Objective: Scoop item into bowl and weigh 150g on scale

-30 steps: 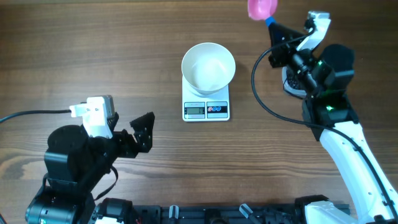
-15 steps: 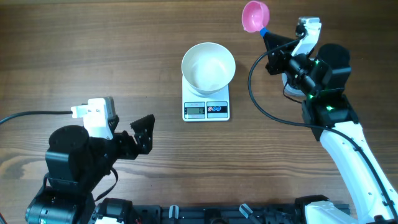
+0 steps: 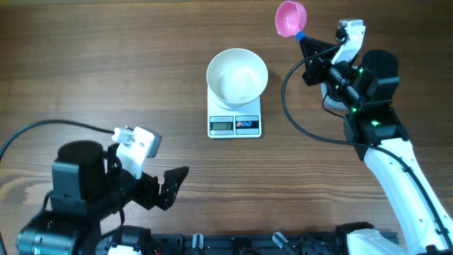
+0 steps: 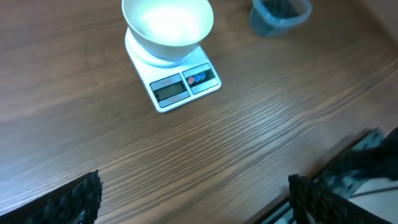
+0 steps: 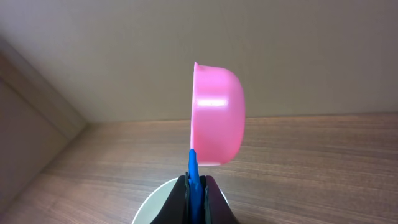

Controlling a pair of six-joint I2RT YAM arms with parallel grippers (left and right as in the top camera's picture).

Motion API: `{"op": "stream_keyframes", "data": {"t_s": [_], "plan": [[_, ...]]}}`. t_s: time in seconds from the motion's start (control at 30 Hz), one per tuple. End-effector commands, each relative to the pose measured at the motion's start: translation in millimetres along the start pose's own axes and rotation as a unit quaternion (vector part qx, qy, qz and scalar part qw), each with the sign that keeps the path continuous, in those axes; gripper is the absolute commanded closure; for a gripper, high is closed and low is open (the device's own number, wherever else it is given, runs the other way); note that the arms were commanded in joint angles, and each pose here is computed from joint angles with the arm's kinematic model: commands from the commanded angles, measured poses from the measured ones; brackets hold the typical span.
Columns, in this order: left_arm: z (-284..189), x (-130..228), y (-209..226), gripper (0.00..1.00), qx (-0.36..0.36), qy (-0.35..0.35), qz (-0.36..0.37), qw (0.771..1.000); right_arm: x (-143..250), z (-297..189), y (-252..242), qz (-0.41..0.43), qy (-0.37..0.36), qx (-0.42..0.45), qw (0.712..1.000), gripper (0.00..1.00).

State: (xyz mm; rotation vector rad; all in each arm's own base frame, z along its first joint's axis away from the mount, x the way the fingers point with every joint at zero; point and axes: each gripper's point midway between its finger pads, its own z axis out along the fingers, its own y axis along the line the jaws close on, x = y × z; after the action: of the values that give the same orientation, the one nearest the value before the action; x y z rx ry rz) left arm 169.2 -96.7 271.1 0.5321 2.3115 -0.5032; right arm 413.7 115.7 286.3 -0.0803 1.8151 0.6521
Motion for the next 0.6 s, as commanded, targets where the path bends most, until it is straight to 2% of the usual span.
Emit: {"op": "stream_keyframes", "data": {"t_s": [0.0, 0.17, 0.57], "plan": [[11.0, -4.4, 14.2, 0.00, -0.015, 0.035, 0.084, 0.996, -13.1, -4.1, 5.5, -0.016, -0.016, -0.005, 1.000, 0.96], [26.3, -0.3, 36.3, 0.00, -0.050, 0.080, 0.079, 0.992, -13.1, -4.1, 5.5, -0.016, -0.016, -0.005, 1.000, 0.96], [28.6, 0.8, 37.1, 0.00, -0.048, 0.086, 0.077, 0.992, -12.3, -4.2, 9.2, -0.011, -0.014, -0.016, 1.000, 0.95]]}}
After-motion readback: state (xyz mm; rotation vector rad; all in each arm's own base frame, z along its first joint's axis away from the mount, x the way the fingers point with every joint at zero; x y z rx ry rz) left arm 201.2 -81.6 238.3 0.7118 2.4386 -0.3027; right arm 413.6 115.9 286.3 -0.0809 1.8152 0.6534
